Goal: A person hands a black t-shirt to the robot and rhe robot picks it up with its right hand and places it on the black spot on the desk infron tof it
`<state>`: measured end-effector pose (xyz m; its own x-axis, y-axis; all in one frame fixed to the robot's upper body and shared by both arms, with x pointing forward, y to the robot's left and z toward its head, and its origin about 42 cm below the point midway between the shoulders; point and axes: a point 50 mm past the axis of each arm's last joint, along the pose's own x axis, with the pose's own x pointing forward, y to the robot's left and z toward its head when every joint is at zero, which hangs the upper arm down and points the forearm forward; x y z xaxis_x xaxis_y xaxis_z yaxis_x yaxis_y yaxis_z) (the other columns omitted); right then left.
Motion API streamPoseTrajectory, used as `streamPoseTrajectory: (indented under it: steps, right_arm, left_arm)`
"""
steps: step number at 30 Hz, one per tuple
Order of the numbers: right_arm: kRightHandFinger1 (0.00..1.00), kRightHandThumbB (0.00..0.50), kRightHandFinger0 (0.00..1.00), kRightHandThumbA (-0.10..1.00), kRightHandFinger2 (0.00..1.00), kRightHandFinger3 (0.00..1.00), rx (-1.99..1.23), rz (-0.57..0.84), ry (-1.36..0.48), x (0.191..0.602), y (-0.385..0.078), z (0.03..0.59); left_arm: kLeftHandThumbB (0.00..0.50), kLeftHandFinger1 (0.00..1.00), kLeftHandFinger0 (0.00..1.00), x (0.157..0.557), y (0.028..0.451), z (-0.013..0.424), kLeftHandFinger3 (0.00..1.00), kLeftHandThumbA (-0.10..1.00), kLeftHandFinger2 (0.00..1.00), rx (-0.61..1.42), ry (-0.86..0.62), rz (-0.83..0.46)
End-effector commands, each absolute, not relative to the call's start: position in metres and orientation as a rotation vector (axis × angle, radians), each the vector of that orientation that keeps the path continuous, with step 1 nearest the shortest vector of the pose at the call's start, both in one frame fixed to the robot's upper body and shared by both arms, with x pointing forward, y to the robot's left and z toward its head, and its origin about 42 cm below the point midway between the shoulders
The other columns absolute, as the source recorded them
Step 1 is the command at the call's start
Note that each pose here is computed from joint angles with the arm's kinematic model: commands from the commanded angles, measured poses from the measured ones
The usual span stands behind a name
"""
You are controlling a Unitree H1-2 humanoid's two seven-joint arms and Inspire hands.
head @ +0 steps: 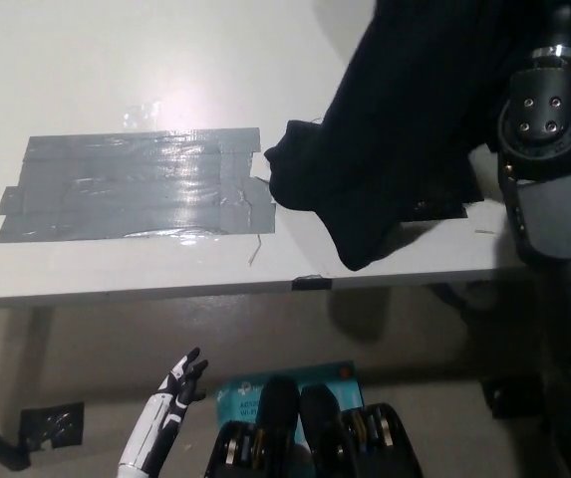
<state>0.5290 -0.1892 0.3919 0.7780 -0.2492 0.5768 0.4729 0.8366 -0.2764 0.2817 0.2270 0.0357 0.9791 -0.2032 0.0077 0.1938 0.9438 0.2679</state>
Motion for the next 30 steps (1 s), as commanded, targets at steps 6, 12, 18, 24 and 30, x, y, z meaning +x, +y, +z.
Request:
streamPoseTrajectory:
  steps: [6, 12, 18, 24, 30]
  right_arm:
    - [0.02, 0.181, 0.00, -0.10, 0.64, 0.74, -0.483, -0.497, -0.732, 0.543, -0.199, 0.395]
    - [0.32, 0.194, 0.00, -0.10, 0.86, 0.90, -0.649, -0.402, -0.689, 0.551, -0.183, 0.342]
    - [0.50, 0.187, 0.00, -0.10, 0.92, 1.00, -0.924, -0.174, -0.768, 0.535, -0.145, 0.290]
    - [0.81, 0.177, 0.32, -0.06, 1.00, 1.00, -1.217, 0.238, -0.625, 0.521, -0.119, 0.254]
    - [1.00, 0.225, 1.00, 0.24, 1.00, 1.00, -1.379, 0.629, -0.330, 0.494, -0.123, 0.265]
  left_arm:
    - [0.496, 0.94, 0.78, 0.282, 0.229, 0.044, 1.00, 1.00, 0.88, 0.308, -0.095, -0.204]
    - [0.487, 0.89, 0.75, 0.283, 0.228, 0.049, 1.00, 1.00, 0.82, 0.304, -0.109, -0.209]
    - [0.493, 0.85, 0.71, 0.292, 0.228, 0.053, 1.00, 1.00, 0.78, 0.313, -0.128, -0.206]
    - [0.475, 0.82, 0.69, 0.294, 0.226, 0.055, 1.00, 1.00, 0.77, 0.307, -0.131, -0.210]
    - [0.459, 0.77, 0.64, 0.304, 0.224, 0.062, 1.00, 1.00, 0.71, 0.329, -0.147, -0.215]
